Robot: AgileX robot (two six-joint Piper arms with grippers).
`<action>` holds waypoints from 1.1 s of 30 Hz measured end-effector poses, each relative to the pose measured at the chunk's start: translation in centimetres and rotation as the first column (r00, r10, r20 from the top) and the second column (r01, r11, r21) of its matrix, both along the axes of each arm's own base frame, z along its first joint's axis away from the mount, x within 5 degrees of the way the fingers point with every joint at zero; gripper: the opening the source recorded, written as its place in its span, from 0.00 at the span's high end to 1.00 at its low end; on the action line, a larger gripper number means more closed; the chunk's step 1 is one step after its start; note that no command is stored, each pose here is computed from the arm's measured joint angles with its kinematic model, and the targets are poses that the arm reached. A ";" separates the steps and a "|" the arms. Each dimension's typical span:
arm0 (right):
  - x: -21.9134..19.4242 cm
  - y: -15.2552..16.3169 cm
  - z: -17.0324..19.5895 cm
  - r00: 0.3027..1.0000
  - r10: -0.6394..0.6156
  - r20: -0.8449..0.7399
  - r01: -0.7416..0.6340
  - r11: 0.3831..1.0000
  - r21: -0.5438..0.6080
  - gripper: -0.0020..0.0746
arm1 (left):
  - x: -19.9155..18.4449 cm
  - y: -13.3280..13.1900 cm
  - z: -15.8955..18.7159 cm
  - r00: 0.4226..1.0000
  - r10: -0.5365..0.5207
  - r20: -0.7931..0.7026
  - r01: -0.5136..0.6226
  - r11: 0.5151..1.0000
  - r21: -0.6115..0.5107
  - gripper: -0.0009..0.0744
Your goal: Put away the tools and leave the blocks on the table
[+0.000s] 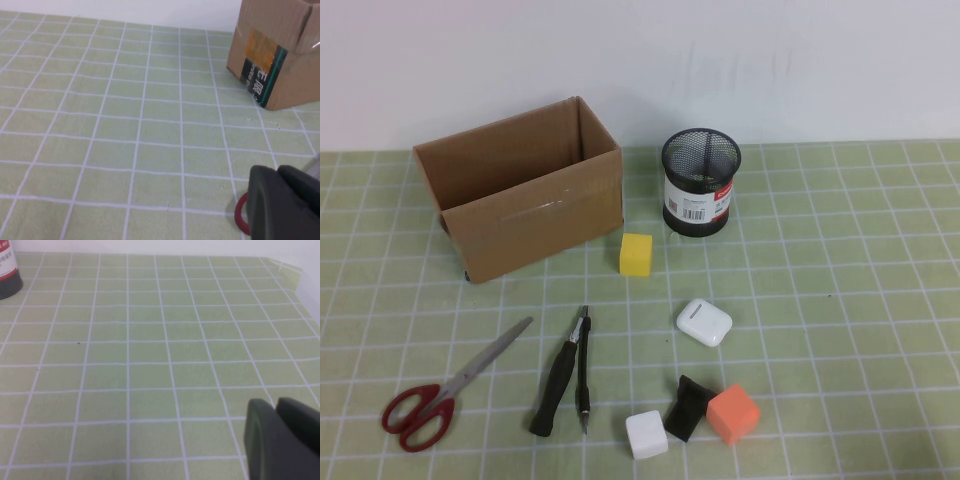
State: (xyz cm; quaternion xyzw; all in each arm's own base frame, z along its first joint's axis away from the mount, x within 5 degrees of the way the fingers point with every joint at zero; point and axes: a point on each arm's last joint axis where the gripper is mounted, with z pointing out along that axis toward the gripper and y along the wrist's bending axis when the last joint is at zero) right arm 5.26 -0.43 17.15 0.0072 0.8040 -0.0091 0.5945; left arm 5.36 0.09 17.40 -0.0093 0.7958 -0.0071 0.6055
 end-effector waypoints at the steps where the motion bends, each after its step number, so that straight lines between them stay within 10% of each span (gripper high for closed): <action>1: 0.0 0.0 0.0 1.000 0.000 0.000 0.000 1.000 0.000 0.98 | 0.0 0.0 0.0 1.000 0.000 0.000 0.000 1.000 0.000 0.99; 22: 0.0 0.0 0.0 1.000 0.000 0.000 0.000 1.000 0.000 0.98 | 0.3 -0.1 2.3 0.968 -0.032 0.249 0.015 0.997 0.071 0.99; 33: 0.0 0.0 0.0 1.000 0.000 0.000 0.000 1.000 0.000 0.98 | -0.6 -0.7 6.4 0.747 -0.093 0.659 0.051 0.995 0.082 0.99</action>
